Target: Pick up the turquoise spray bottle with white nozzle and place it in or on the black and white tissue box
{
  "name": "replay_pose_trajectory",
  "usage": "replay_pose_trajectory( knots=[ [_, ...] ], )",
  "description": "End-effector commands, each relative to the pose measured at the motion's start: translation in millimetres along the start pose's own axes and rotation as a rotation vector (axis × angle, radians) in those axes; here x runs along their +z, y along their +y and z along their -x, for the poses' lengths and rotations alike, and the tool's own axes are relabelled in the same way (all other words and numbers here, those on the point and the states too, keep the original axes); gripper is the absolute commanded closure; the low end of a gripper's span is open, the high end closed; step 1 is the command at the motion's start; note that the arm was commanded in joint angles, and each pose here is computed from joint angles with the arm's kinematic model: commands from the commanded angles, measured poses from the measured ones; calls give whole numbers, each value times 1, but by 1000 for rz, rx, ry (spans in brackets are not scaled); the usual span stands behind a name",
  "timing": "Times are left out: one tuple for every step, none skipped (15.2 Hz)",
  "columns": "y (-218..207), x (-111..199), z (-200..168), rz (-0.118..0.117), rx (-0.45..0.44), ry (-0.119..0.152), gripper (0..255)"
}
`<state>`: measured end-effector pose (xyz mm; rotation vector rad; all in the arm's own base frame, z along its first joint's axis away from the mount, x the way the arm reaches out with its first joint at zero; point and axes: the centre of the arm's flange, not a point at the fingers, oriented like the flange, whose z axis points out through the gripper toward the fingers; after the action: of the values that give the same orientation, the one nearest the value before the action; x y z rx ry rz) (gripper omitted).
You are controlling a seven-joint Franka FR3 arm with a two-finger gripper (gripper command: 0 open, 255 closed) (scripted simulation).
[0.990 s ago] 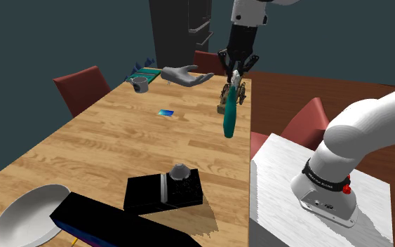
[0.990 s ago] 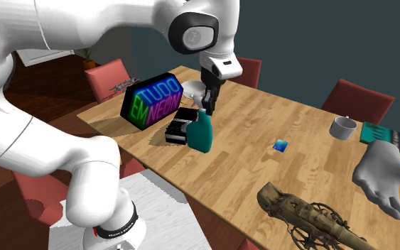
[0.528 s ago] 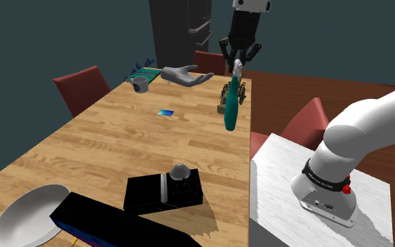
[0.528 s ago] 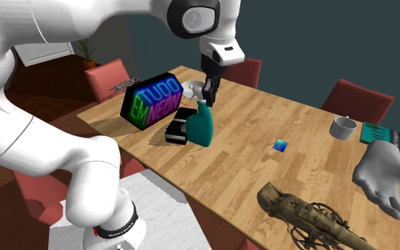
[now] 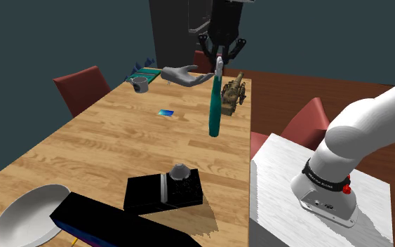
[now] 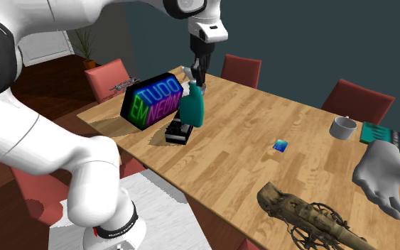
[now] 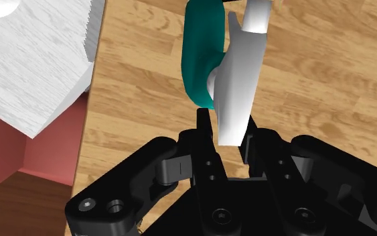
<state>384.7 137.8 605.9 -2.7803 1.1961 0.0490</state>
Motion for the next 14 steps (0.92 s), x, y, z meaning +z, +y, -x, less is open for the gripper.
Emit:
replay_pose_trajectory(
  knots=[
    [-18,-7,16,-1,1,-1,255],
    [-28,-9,24,-1,1,-1,255],
    [-38,-11,32,-1,1,-1,255],
    [-48,-13,41,-1,1,-1,255],
    [-58,-15,49,-1,1,-1,255],
    [-68,-17,57,-1,1,-1,255],
    [-78,-19,66,-1,1,-1,255],
    [-88,-21,74,-1,1,-1,255],
    [-98,-23,82,-1,1,-1,255],
    [-108,-25,91,-1,1,-1,255],
    [-118,-27,99,-1,1,-1,255],
    [-128,-29,107,-1,1,-1,255],
    [-138,-31,116,-1,1,-1,255],
    [-148,-33,124,-1,1,-1,255]
  ],
)
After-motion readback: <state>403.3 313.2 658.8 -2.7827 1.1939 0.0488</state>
